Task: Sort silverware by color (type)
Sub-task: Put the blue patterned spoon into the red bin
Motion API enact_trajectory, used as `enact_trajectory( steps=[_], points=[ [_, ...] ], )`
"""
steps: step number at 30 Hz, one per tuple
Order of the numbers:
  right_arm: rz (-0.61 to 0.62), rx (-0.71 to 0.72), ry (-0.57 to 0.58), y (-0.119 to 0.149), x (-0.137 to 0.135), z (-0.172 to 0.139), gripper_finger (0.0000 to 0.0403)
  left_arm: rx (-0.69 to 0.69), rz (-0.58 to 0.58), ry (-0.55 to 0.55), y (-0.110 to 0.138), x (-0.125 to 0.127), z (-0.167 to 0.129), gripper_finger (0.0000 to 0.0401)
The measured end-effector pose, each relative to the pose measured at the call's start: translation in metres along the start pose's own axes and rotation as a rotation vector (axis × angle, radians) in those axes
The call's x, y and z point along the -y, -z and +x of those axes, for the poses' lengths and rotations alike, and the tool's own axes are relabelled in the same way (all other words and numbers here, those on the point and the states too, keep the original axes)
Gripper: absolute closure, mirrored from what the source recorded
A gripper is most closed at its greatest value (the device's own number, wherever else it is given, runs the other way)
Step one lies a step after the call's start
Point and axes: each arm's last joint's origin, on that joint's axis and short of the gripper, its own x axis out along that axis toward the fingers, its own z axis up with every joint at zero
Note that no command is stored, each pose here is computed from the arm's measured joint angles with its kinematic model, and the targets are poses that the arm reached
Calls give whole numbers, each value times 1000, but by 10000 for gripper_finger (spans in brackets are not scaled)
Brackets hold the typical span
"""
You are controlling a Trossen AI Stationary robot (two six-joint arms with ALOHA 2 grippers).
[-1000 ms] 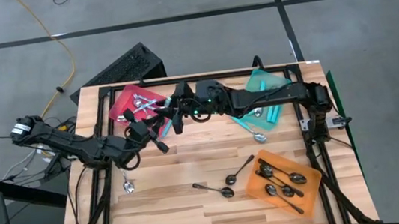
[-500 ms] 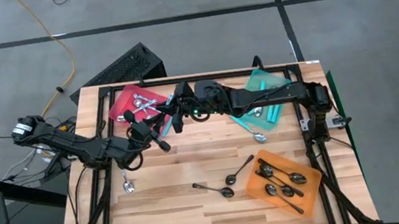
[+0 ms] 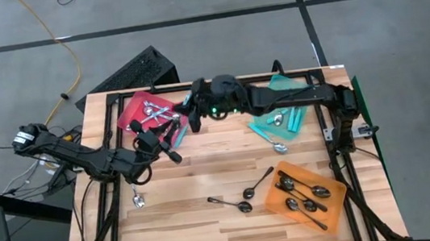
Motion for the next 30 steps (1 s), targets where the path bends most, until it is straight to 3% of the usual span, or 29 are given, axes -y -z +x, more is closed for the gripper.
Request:
enact_trajectory(
  steps=[7, 11, 16, 22, 30],
  points=[
    [19, -31, -65, 0, -4, -2, 362, 0, -54, 75, 2, 0, 6, 337],
    [12, -42, -69, 2, -7, -2, 362, -15, -68, 62, 5, -2, 12, 336],
    [-10, -74, -98, 6, -10, -2, 362, -67, -180, 260, 10, -5, 23, 336],
    [-18, -123, -86, 12, -11, -1, 362, -132, -241, 296, 17, -9, 31, 336],
    [-28, -153, -86, 15, -11, -2, 362, -143, -234, 397, 17, -5, 29, 394]
  ],
)
